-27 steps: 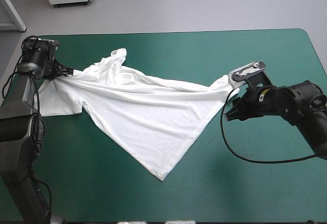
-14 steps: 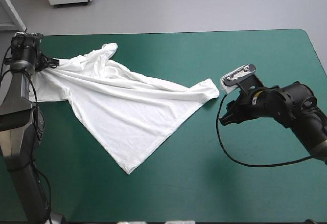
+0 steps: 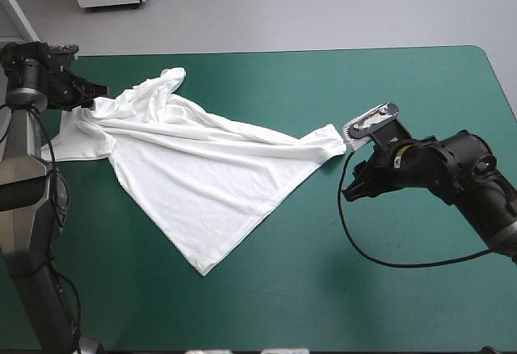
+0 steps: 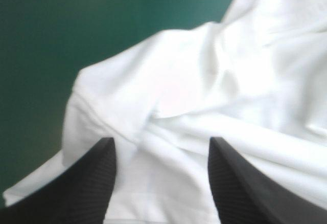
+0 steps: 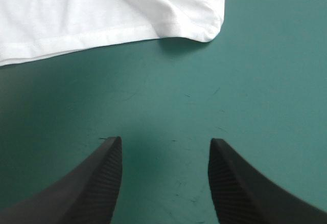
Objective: Fold the cloth
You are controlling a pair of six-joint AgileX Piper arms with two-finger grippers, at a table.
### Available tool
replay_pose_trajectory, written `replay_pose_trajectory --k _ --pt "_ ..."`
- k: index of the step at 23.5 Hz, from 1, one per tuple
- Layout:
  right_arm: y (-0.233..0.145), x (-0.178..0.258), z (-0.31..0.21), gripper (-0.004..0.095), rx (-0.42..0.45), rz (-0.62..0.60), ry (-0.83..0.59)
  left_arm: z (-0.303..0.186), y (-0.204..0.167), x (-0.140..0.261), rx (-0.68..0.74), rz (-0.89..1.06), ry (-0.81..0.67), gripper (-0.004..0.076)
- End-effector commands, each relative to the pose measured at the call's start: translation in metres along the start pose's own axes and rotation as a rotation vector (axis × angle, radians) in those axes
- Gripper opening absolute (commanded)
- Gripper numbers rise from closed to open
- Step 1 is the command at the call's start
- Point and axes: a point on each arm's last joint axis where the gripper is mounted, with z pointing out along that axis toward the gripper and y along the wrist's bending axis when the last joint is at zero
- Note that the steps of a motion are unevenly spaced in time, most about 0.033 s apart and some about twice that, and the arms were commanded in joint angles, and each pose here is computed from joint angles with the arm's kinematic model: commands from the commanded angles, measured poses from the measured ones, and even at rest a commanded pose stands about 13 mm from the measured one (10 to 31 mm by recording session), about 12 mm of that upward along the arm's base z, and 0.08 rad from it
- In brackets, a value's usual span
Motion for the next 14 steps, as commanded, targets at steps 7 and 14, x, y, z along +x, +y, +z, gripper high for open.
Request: replay_pose_trajectory --k 7,14 --pt "-0.001 -0.018 -0.034 0.0485 -0.005 0.022 -0.166 -0.165 -0.115 0.038 0.192 0.217 -0.187 0.0433" --pt "0.0 -0.015 -0.043 0.0486 -0.01 0.027 -0.182 -0.185 -0.133 0.138 0.244 0.309 -0.041 0.0433"
